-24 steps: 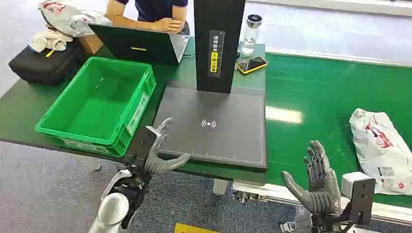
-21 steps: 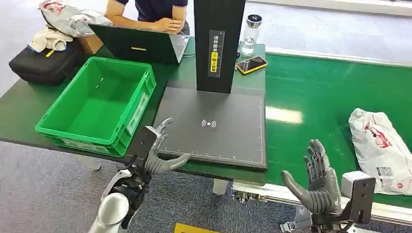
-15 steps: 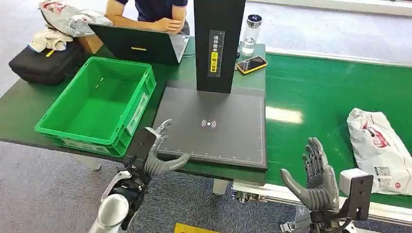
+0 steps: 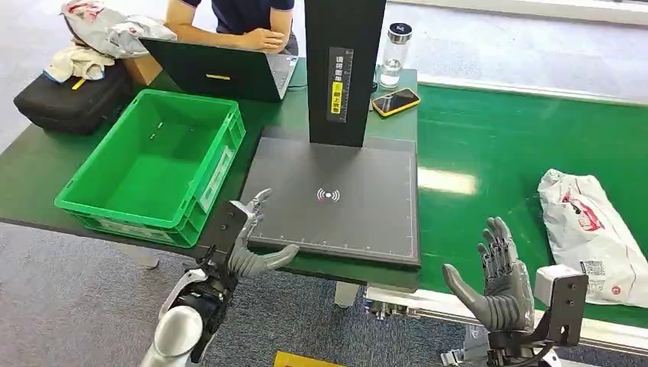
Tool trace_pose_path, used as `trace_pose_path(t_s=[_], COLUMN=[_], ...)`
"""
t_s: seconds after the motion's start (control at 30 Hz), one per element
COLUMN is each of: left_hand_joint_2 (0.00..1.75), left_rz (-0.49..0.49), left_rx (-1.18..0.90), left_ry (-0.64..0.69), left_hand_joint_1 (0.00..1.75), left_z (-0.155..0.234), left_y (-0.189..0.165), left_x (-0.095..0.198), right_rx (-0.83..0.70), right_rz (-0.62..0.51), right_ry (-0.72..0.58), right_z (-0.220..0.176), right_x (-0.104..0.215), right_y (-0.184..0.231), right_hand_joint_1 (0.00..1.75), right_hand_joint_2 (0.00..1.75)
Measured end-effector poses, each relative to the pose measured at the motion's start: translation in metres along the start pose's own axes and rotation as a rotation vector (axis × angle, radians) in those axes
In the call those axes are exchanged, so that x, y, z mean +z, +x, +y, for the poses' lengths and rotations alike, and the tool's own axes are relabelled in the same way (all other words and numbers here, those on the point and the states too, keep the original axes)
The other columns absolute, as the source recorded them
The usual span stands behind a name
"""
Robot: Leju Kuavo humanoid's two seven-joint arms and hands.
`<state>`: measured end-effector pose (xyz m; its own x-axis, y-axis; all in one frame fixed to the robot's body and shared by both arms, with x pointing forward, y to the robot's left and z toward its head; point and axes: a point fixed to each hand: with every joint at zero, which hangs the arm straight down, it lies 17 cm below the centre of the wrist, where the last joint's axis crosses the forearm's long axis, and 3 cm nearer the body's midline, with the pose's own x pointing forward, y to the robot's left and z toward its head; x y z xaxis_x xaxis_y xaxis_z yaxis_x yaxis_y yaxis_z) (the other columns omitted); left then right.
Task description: Moved the parcel from conveyor to table for the left to box.
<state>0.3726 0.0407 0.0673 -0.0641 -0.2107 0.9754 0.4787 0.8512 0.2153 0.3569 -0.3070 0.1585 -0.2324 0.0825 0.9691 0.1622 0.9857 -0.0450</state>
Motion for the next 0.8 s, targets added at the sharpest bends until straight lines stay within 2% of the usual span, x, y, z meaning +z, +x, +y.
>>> trace_pose_path(t_s=[0.57,0.8], left_hand_joint_2=[1.75,1.75], left_rz=[-0.002,0.002], left_rx=[-0.001,0.003], left_ry=[-0.001,0.005], left_hand_joint_1=[0.00,0.00], left_z=[0.0003,0.0010], left_y=[0.0008,-0.0016], left_x=[-0.0006,0.0012], right_rx=[0.003,0.087], right_rz=[0.005,0.019], right_ry=[0.002,0.002], right_z=[0.0001,-0.0067], right_x=[0.0018,-0.0023], right_y=[-0.0014,-0.0049], right_hand_joint_1=[0.00,0.00], right_hand_joint_2=[1.75,1.75])
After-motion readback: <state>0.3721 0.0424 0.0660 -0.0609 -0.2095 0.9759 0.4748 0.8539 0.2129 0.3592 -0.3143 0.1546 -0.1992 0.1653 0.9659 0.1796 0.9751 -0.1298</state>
